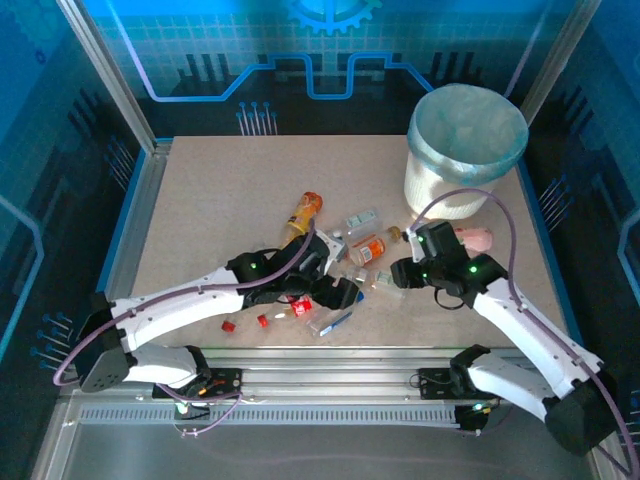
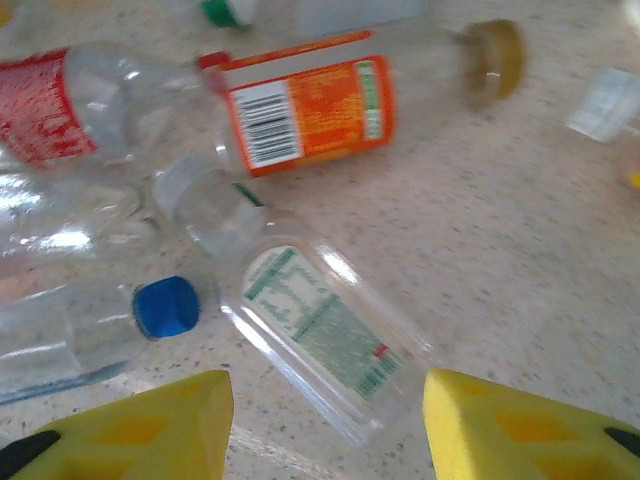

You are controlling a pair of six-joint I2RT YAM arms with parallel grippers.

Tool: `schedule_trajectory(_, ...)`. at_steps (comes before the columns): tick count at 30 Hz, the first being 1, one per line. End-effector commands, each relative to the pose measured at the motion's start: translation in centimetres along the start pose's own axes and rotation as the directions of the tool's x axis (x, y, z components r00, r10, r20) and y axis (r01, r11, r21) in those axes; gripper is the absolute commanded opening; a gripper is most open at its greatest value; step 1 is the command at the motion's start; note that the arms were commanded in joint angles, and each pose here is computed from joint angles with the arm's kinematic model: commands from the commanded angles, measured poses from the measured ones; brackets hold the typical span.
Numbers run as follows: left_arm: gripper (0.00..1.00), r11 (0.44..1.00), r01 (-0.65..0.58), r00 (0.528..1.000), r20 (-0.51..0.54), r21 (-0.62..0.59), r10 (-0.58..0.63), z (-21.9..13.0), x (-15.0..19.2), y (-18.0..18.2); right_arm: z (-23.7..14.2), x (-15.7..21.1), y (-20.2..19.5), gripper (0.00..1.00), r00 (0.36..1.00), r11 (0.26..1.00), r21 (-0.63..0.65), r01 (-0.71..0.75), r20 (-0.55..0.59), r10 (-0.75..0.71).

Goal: Put the plastic bottles in the bin

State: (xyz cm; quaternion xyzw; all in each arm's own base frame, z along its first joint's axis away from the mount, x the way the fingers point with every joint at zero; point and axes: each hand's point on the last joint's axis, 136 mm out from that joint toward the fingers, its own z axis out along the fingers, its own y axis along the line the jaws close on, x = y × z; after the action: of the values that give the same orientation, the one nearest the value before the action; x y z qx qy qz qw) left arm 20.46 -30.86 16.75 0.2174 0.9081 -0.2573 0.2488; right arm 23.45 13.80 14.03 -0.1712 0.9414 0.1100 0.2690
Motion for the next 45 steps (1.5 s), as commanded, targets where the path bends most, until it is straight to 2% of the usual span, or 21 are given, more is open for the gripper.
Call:
schedule_trajectory(1, 0.87, 0.997, 0.067, 0.998, 0.006, -0.049, -0.066, -0.6, 0.4, 1.6, 0.7, -1.4, 4.1, 0.54, 0.981, 0.973, -0.122, 0.195, 0.011, -0.195)
schedule_trajectory(5, 0.87, 0.987, 0.116, 0.993, 0.039, -0.113, -0.112, -2.5, 0.3, 4.8, 2.0, -2.3, 6.0, 0.54, 0.959, 0.956, -0.095, 0.277, -0.043, -0.282)
schedule_trajectory(8, 0.87, 0.974, 0.156, 0.987, 0.055, -0.162, -0.149, -4.0, 0.6, 7.4, 3.0, -3.2, 6.8, 0.54, 0.952, 0.954, -0.089, 0.287, -0.080, -0.294)
schedule_trajectory(10, 0.87, 0.966, 0.168, 0.985, 0.060, -0.196, -0.160, -5.0, 1.0, 8.8, 3.5, -3.9, 8.1, 0.53, 0.945, 0.945, -0.127, 0.302, -0.093, -0.315)
schedule_trajectory(12, 0.87, 0.957, 0.180, 0.983, 0.067, -0.229, -0.169, -6.1, 1.5, 9.9, 3.7, -4.2, 10.3, 0.52, 0.914, 0.908, -0.177, 0.381, -0.081, -0.399)
schedule_trajectory(16, 0.87, 0.934, 0.209, 0.977, 0.108, -0.291, -0.185, -9.1, 2.2, 11.4, 3.8, -3.9, 14.6, 0.52, 0.807, 0.787, -0.235, 0.570, -0.023, -0.591)
schedule_trajectory(19, 0.87, 0.901, 0.264, 0.963, 0.140, -0.343, -0.229, -12.0, 2.7, 12.7, 3.5, -3.3, 18.5, 0.52, 0.679, 0.645, -0.272, 0.714, 0.048, -0.732)
schedule_trajectory(21, 0.88, 0.867, 0.311, 0.950, 0.127, -0.389, -0.284, -14.0, 3.4, 13.5, 3.3, -2.6, 21.2, 0.52, 0.568, 0.524, -0.277, 0.805, 0.107, -0.816)
schedule_trajectory(23, 0.89, 0.834, 0.350, 0.936, 0.118, -0.426, -0.332, -15.8, 4.0, 14.0, 3.5, -2.2, 23.3, 0.52, 0.489, 0.439, -0.272, 0.856, 0.151, -0.859)
schedule_trajectory(25, 0.91, 0.824, 0.382, 0.923, 0.123, -0.418, -0.366, -17.1, 4.4, 13.8, 3.7, -1.6, 25.3, 0.53, 0.425, 0.364, -0.278, 0.889, 0.205, -0.882)
schedule_trajectory(28, 0.92, 0.829, 0.448, 0.893, 0.128, -0.334, -0.431, -17.6, 4.9, 12.8, 4.4, -0.8, 28.0, 0.54, 0.360, 0.281, -0.278, 0.918, 0.292, -0.886)
schedule_trajectory(32, 0.92, 0.798, 0.509, 0.861, 0.167, -0.323, -0.481, -17.6, 5.1, 13.8, 5.4, 0.8, 31.3, 0.55, 0.234, 0.141, -0.258, 0.956, 0.377, -0.896)
schedule_trajectory(35, 0.94, 0.776, 0.507, 0.862, 0.242, -0.374, -0.446, -18.7, 3.8, 16.2, 6.0, 1.1, 32.8, 0.56, 0.189, 0.100, -0.227, 0.969, 0.413, -0.891)
schedule_trajectory(38, 0.93, 0.736, 0.574, 0.815, 0.331, -0.358, -0.475, -19.8, 1.9, 19.0, 6.4, 1.7, 34.2, 0.56, 0.164, 0.060, -0.226, 0.972, 0.477, -0.863)
schedule_trajectory(42, 0.92, 0.714, 0.675, 0.722, 0.370, -0.188, -0.585, -20.2, -0.2, 20.3, 8.0, 2.3, 34.1, 0.56, 0.111, 0.008, -0.234, 0.972, 0.430, -0.896)
schedule_trajectory(45, 0.91, 0.722, 0.677, 0.714, 0.365, -0.143, -0.598, -20.0, -0.9, 20.3, 9.1, 2.8, 33.5, 0.56, 0.084, -0.013, -0.248, 0.969, 0.373, -0.924)
